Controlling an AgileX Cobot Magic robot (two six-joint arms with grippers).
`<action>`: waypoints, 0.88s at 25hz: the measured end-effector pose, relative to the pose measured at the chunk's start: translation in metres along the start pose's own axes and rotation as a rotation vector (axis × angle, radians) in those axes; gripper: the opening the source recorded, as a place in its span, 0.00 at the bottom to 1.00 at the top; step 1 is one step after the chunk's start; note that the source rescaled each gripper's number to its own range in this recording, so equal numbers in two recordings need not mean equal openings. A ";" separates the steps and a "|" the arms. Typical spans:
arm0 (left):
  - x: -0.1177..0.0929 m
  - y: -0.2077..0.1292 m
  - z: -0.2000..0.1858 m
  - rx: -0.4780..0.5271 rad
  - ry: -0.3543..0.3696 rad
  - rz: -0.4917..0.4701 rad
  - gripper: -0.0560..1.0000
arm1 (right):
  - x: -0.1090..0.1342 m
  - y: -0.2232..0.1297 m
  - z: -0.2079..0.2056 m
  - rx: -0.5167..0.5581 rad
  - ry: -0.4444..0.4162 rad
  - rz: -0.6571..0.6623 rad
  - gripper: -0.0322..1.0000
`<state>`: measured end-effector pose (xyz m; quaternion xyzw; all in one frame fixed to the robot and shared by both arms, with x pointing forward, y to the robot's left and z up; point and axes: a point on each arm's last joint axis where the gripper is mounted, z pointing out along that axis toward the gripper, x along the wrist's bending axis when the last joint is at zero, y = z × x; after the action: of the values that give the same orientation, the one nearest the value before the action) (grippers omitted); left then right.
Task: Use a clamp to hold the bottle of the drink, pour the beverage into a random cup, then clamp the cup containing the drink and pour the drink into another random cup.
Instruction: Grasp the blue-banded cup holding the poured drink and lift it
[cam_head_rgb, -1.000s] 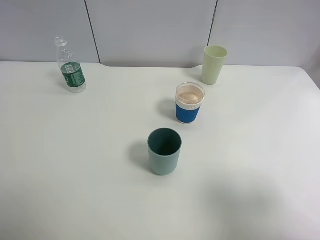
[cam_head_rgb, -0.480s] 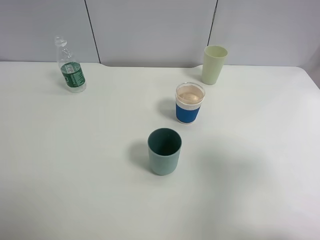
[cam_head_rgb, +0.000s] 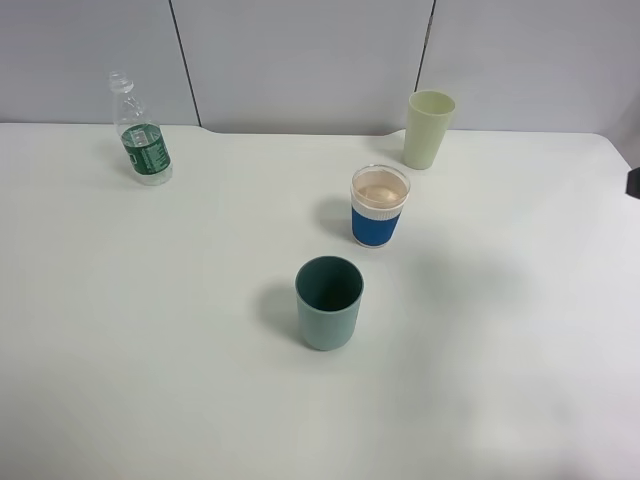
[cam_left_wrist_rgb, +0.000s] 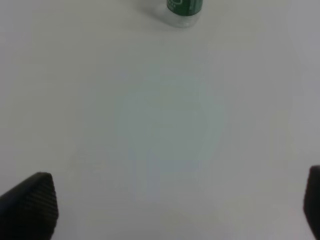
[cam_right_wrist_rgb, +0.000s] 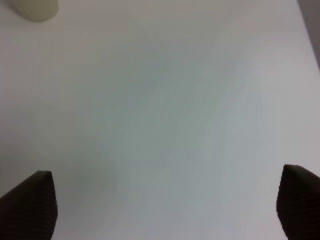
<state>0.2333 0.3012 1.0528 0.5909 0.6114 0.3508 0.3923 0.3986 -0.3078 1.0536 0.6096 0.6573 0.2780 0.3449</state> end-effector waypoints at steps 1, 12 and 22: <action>0.000 0.000 0.000 0.000 0.000 0.000 1.00 | 0.005 0.001 0.007 0.016 0.021 -0.036 0.67; 0.000 0.000 0.000 0.000 0.000 0.000 1.00 | 0.062 -0.004 0.059 0.107 0.210 -0.309 0.67; 0.000 0.000 0.000 0.000 0.000 0.000 1.00 | 0.090 -0.015 0.107 0.109 0.284 -0.343 0.67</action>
<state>0.2333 0.3012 1.0528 0.5909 0.6114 0.3508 0.3923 0.4729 -0.2255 0.9663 0.4613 0.8074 0.2625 0.2576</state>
